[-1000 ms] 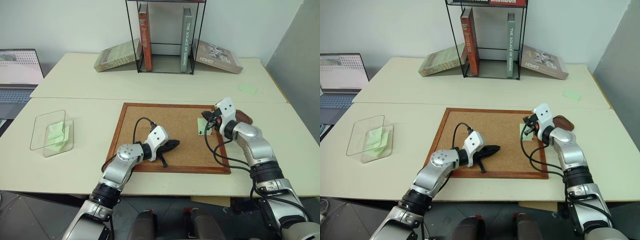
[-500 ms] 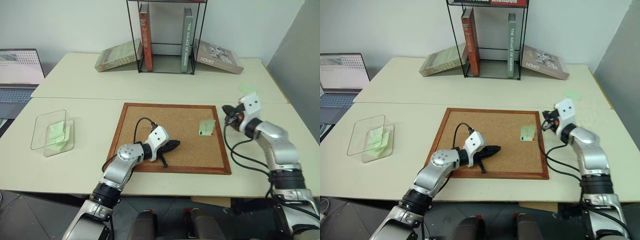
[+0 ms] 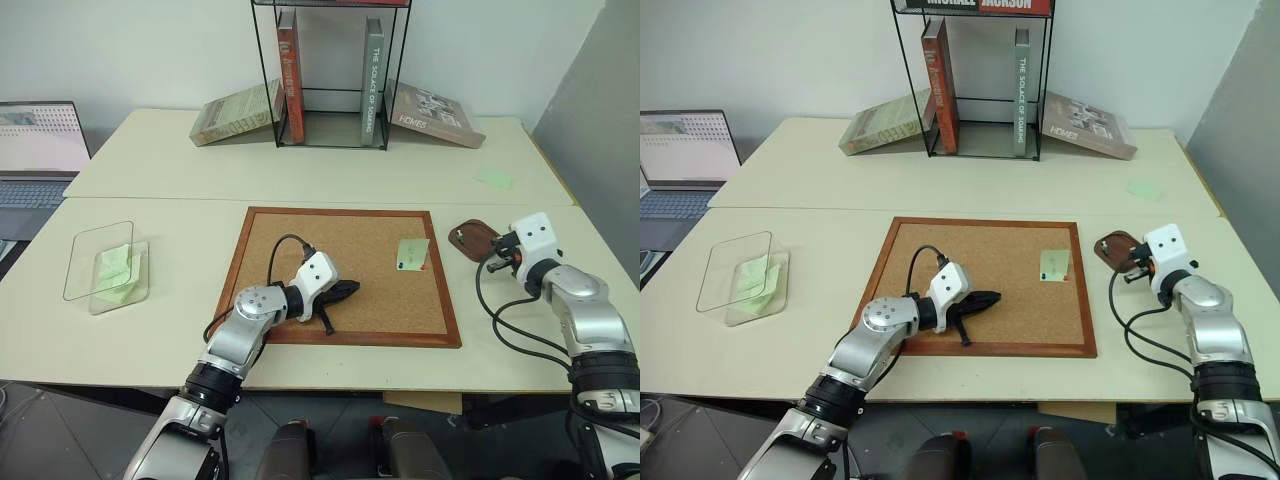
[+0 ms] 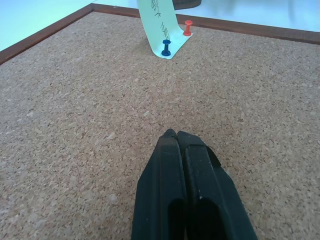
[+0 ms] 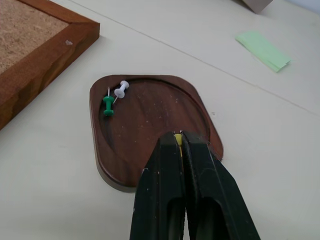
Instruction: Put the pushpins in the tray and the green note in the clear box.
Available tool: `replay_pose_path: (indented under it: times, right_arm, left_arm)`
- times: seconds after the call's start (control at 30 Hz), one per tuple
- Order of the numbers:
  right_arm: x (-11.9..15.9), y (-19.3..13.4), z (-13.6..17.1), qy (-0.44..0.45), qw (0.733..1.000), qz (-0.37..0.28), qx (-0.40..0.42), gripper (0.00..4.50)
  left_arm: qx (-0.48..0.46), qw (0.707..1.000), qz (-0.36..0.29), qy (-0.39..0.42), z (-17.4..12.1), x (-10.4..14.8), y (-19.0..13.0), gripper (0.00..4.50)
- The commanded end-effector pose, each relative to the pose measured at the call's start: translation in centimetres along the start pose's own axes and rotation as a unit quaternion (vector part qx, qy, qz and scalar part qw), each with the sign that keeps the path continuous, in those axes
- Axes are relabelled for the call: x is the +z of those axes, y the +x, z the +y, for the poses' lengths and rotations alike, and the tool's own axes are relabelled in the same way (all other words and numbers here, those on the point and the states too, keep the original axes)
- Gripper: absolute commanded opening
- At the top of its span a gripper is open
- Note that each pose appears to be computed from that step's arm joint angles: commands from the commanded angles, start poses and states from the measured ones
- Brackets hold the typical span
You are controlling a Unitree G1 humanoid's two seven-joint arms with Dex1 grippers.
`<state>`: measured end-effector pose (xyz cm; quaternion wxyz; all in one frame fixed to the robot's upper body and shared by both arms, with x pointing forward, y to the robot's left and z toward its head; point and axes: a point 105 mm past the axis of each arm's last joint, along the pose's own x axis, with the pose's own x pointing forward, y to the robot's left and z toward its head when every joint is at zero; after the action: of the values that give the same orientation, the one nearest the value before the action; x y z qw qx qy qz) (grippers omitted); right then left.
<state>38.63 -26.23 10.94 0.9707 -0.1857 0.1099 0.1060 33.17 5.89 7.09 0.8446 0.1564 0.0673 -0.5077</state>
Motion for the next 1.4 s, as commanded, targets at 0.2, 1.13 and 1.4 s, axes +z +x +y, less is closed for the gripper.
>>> replay_pose_path:
  times: [0.2,1.13,1.4]
  right_arm:
    - [1.4,1.3,-0.7,-0.005,1.0,-0.014,-0.015,1.2]
    - [1.8,-4.5,8.4,0.07,0.977,-0.105,0.172,3.42]
    - [1.8,-3.4,9.9,0.075,0.977,-0.102,0.169,3.42]
  left_arm:
    - [-0.002,0.999,0.035,-0.01,-0.4,-1.9,-0.3,0.0]
    - [-0.008,0.999,0.039,-0.004,-0.4,-2.1,-0.3,0.0]
    - [-0.009,0.999,0.041,-0.001,-0.5,-2.2,-0.4,0.0]
